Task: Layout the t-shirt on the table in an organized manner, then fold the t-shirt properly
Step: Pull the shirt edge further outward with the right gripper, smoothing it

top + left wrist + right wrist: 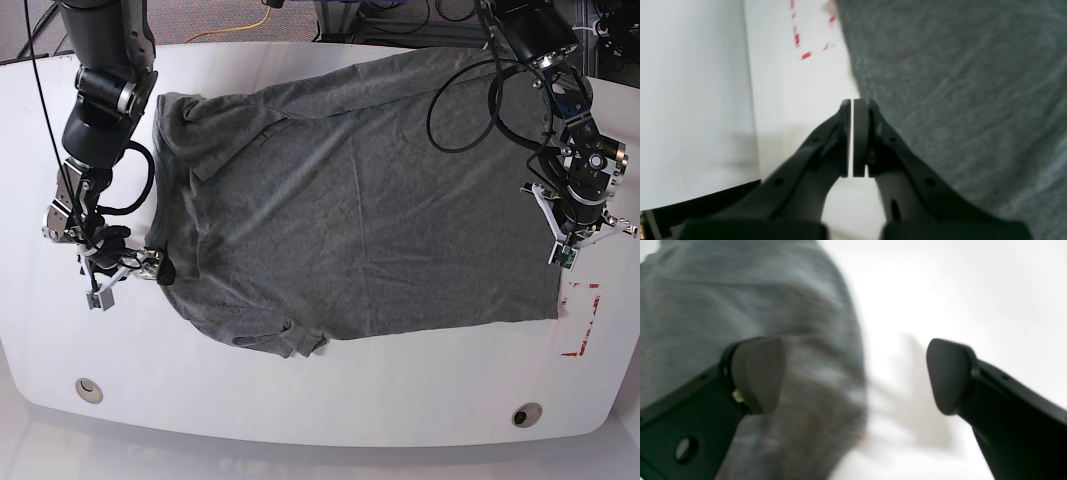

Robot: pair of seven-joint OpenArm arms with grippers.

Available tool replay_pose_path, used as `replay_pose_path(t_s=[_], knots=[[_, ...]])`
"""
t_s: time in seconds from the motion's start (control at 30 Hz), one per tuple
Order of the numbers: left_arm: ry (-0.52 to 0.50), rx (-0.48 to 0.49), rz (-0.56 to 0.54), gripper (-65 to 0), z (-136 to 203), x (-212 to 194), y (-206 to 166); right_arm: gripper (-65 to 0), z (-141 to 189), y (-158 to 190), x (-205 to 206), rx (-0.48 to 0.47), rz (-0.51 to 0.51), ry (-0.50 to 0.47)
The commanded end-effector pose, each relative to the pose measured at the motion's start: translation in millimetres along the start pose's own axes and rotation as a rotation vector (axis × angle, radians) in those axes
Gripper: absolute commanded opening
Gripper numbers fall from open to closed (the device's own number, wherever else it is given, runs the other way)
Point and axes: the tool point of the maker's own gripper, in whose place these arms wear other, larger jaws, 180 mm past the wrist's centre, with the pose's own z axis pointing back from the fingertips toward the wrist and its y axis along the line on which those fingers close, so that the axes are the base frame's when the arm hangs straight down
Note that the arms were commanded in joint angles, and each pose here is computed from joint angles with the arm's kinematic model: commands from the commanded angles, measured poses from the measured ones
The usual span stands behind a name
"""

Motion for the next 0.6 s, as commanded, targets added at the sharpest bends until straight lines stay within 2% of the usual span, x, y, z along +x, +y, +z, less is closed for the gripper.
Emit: replay_pose_path(t_s=[0.0, 0.2, 0.4, 0.57], knots=[[-0.02, 0.027, 0.001, -64.6, 0, 7, 10, -3.2, 6, 0, 34, 0.009, 0.013, -0.093], [-0.029, 0.019, 0.002, -64.6, 1, 9, 8, -5.7, 15, -7, 28, -0.015, 0.045, -0.084], [-0.059, -0.007, 0.025, -64.6, 1, 14, 2, -2.5, 47, -3, 28, -0.084, 0.205, -0.053], [-0.079, -0.024, 0.038, -64.6, 2, 18, 0, -0.2, 71, 22, 18, -0.111, 0.322, -0.052]])
